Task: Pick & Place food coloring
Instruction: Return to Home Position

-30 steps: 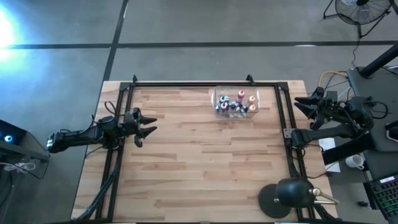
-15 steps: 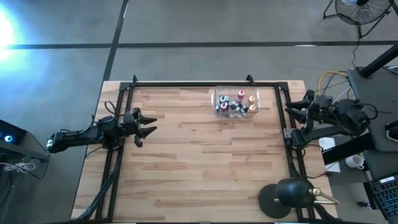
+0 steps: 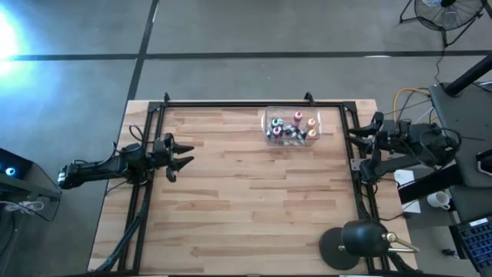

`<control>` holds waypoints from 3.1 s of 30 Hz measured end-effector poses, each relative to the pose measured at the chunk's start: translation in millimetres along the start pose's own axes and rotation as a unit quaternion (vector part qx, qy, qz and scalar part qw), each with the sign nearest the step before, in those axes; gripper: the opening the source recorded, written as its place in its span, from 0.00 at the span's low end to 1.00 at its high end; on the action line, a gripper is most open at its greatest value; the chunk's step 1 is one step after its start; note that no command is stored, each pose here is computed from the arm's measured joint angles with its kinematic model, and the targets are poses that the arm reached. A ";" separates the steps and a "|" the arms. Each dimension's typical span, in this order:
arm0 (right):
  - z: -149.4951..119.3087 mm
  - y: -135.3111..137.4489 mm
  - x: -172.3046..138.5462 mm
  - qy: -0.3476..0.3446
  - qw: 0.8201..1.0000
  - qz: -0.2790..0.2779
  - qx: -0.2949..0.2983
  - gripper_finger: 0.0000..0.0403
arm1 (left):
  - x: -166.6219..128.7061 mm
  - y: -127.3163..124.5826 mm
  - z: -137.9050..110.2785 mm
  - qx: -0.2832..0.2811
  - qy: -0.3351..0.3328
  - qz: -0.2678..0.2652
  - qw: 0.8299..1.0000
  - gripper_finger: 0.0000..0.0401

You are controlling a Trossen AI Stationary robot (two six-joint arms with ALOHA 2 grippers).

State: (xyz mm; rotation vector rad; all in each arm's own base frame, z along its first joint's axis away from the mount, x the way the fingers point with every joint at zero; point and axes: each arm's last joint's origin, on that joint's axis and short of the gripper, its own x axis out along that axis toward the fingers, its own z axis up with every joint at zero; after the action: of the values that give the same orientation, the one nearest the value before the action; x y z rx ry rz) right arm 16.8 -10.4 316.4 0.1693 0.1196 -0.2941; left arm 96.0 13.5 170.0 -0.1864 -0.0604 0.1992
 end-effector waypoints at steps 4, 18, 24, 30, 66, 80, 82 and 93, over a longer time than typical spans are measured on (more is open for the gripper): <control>-2.7 0.4 1.9 -0.001 1.000 0.000 -0.004 0.31 | 0.0 0.0 0.0 0.000 0.000 0.000 1.000 0.42; 1.0 -0.5 -1.5 -0.003 1.000 0.001 -0.006 0.31 | 0.0 0.0 0.2 0.000 0.000 0.000 1.000 0.42; 32.2 -7.8 -27.4 -0.064 0.997 0.014 0.041 0.31 | 0.0 0.0 0.2 0.000 -0.001 0.000 1.000 0.42; 41.1 0.0 -18.2 -0.147 0.989 0.034 0.012 0.31 | 0.0 0.0 0.3 0.000 -0.001 0.000 1.000 0.42; -115.0 23.2 83.0 -0.190 0.951 0.246 -0.004 0.31 | -0.1 -0.1 0.6 0.000 -0.001 0.000 1.000 0.42; -139.9 16.3 92.8 -0.054 0.977 0.205 -0.009 0.31 | -0.1 0.0 0.4 0.000 0.000 0.000 1.000 0.42; -139.9 16.2 92.8 -0.054 0.977 0.204 -0.009 0.31 | -0.1 -0.1 0.4 0.000 0.000 0.000 1.000 0.42; -139.9 16.3 92.8 -0.054 0.977 0.204 -0.009 0.31 | -0.1 0.0 0.4 0.000 0.000 0.000 1.000 0.42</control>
State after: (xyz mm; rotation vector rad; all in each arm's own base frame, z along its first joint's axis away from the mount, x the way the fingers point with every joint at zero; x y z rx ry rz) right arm 96.9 4.8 168.7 0.1564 -0.0216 0.1074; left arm 95.9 13.5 170.4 -0.1860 -0.0596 0.1992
